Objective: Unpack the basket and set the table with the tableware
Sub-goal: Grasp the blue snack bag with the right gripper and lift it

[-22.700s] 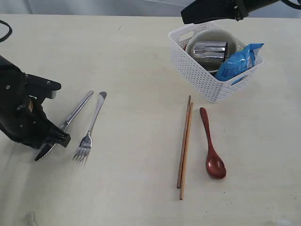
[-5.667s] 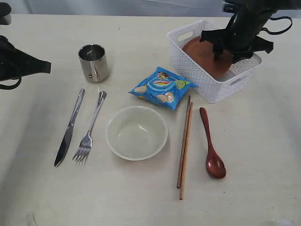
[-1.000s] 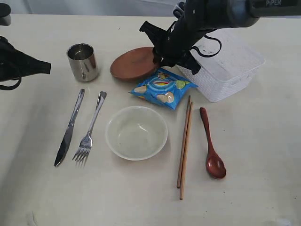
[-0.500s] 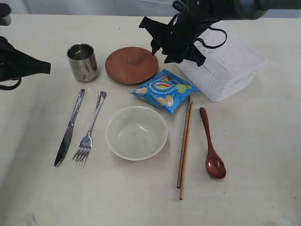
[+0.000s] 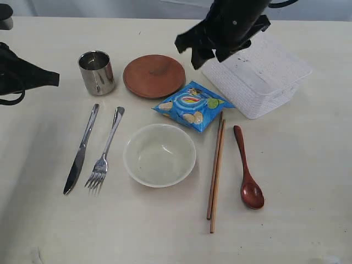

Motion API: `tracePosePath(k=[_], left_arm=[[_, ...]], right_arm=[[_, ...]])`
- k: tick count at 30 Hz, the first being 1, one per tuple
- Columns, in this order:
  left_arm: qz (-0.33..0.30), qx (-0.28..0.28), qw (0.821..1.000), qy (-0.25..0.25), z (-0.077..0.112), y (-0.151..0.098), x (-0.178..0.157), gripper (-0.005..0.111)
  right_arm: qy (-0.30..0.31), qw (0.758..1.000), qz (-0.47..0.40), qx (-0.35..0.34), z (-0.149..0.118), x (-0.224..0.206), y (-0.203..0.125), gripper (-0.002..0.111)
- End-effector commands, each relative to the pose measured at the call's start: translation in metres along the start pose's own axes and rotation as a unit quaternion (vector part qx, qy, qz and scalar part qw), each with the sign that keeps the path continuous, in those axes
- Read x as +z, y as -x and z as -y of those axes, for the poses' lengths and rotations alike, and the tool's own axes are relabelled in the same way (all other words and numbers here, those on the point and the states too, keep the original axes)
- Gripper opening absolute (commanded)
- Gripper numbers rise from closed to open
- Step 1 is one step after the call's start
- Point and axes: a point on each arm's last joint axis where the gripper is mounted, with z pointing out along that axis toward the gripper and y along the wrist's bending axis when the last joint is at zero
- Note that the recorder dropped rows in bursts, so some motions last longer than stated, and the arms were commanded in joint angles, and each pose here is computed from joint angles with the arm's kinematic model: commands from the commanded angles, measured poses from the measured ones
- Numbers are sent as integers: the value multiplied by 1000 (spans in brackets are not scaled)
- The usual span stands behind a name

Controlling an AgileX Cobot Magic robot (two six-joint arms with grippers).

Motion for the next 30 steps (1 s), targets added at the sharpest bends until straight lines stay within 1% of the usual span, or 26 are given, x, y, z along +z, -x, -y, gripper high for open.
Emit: tracePosePath(k=[1,4,8,13,20,21,22,23,24,25,26,27,30], left_arm=[[0,-14,1000,-4,0,-2,0,0],[0,-14,1000,-4,0,-2,0,0],[0,-14,1000,-4,0,-2,0,0],[1,-14,1000,-5,0,-1,0,0],[5,-14,1000,-7,1,-1,0,0],[6,-14,1000,-8,1,-1,0,0],[6,-14,1000,-8,1,-1,0,0],[7,-14,1000,-8,1,0,0,0],[7,-14,1000,-8,1,0,0,0],[7,-14,1000,-8,1,0,0,0],[7,-14,1000,-8,1,0,0,0],[7,-14,1000,-8,1,0,0,0],[7,-14,1000,-8,1,0,0,0]], right_arm=[[34,988,-69,-136,-1,14,-11,54],[58,982,-73,-167,-3,28,-12,54],[56,977,-79,-190,-1,52,-12,54],[57,973,-93,-205,2,72,-15,54],[66,969,-131,-200,4,104,-25,53],[67,969,-135,-198,4,106,-27,49],[69,968,-140,-197,4,106,-27,38],[70,967,-143,-197,4,106,-28,32],[71,967,-147,-194,4,106,-29,22],[72,968,-150,-190,3,106,-29,14],[72,968,-157,-180,3,105,-30,1],[73,968,-162,-179,3,105,-31,0],[75,968,-169,-169,2,94,-31,0]])
